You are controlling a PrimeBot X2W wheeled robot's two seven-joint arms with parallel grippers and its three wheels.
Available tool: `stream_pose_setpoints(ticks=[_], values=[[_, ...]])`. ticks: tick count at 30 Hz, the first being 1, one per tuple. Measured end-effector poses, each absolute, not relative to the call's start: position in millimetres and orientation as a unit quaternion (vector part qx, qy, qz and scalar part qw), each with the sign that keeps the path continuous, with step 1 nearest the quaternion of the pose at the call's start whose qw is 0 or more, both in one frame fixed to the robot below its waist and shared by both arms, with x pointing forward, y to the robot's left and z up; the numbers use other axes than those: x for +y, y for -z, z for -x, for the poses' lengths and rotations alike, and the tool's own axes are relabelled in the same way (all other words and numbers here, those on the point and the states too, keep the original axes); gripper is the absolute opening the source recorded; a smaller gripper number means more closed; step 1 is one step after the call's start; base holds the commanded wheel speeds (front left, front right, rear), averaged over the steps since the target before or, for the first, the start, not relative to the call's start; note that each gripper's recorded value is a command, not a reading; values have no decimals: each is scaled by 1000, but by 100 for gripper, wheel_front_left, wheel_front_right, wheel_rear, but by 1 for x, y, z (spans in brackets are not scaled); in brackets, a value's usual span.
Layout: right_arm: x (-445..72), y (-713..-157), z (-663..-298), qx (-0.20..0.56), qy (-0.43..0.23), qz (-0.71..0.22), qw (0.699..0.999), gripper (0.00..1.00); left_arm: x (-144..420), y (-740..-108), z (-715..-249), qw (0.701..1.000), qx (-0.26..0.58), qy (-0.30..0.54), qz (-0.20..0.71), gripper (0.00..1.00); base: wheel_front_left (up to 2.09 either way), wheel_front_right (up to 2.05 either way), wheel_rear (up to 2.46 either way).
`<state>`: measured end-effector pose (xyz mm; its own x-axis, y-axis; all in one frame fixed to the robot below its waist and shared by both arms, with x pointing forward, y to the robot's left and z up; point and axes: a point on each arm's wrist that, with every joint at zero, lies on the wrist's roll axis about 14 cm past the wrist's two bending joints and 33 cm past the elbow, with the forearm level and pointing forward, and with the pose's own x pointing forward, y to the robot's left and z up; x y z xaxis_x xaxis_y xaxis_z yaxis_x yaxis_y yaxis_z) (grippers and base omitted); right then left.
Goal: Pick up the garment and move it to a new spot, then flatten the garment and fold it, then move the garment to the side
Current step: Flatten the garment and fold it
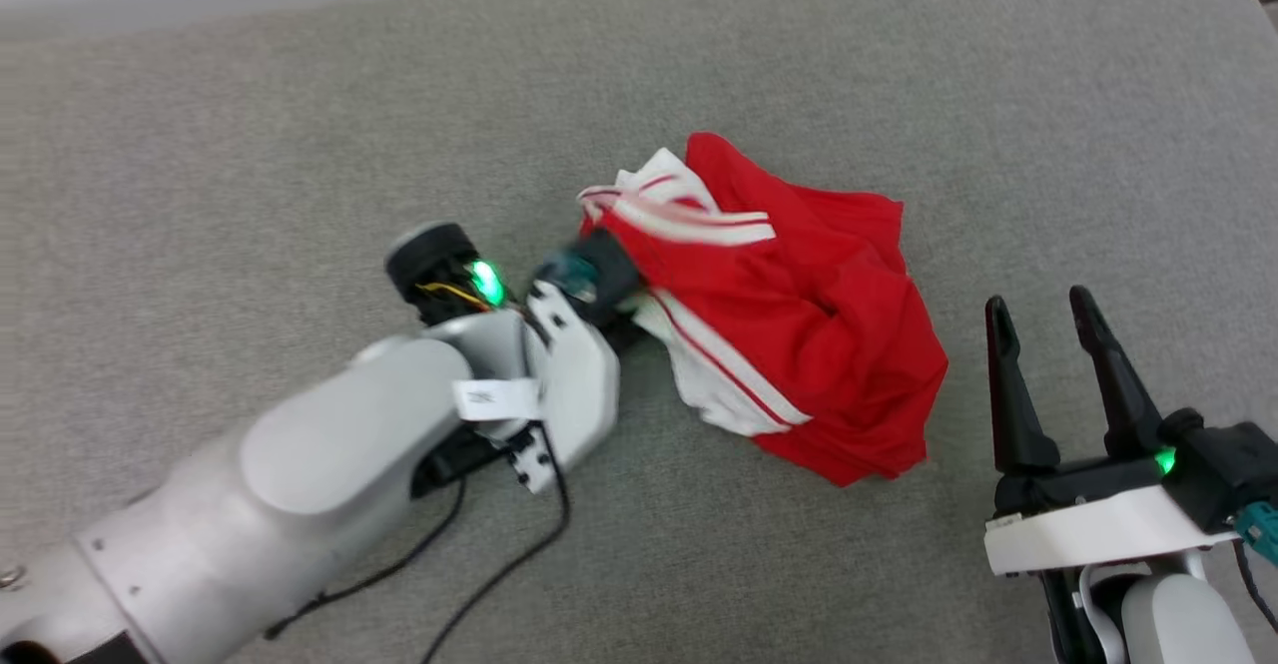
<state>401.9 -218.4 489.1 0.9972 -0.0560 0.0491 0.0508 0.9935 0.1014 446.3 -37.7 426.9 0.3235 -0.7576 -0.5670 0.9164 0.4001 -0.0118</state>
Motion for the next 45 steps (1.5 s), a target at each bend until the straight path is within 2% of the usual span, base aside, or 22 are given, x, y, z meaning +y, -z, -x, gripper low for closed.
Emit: stream_pose_setpoints(ticks=[5,10,14,23,28,29,30,37,45], values=[[-208,-491,-398,-29,12,-56,998,100,5,-451,-456,855,215,458,-115,0,0,0,0],[-193,-496,-400,-34,-11,-57,998,100,62,-448,-445,895,225,376,-87,0,0,0,0],[-181,-498,-402,-38,-28,-57,997,100,109,-437,-432,916,248,308,-74,0,0,0,0],[-170,-500,-402,-40,-45,-56,997,100,190,-407,-400,930,312,182,-62,0,0,0,0],[-170,-496,-400,-34,-45,-52,997,100,204,-393,-382,929,336,152,-43,0,0,0,0],[-169,-497,-400,-35,-46,-52,997,100,205,-394,-382,931,331,148,-41,30,0,0,0],[-169,-497,-400,-35,-47,-51,997,100,205,-395,-382,935,324,141,-38,100,0,0,0],[-169,-520,-400,-68,-51,-23,996,100,206,-434,-395,975,202,96,-14,100,0,0,0],[-182,-599,-423,-177,-76,69,979,100,203,-489,-398,995,79,51,-24,100,0,0,0]])
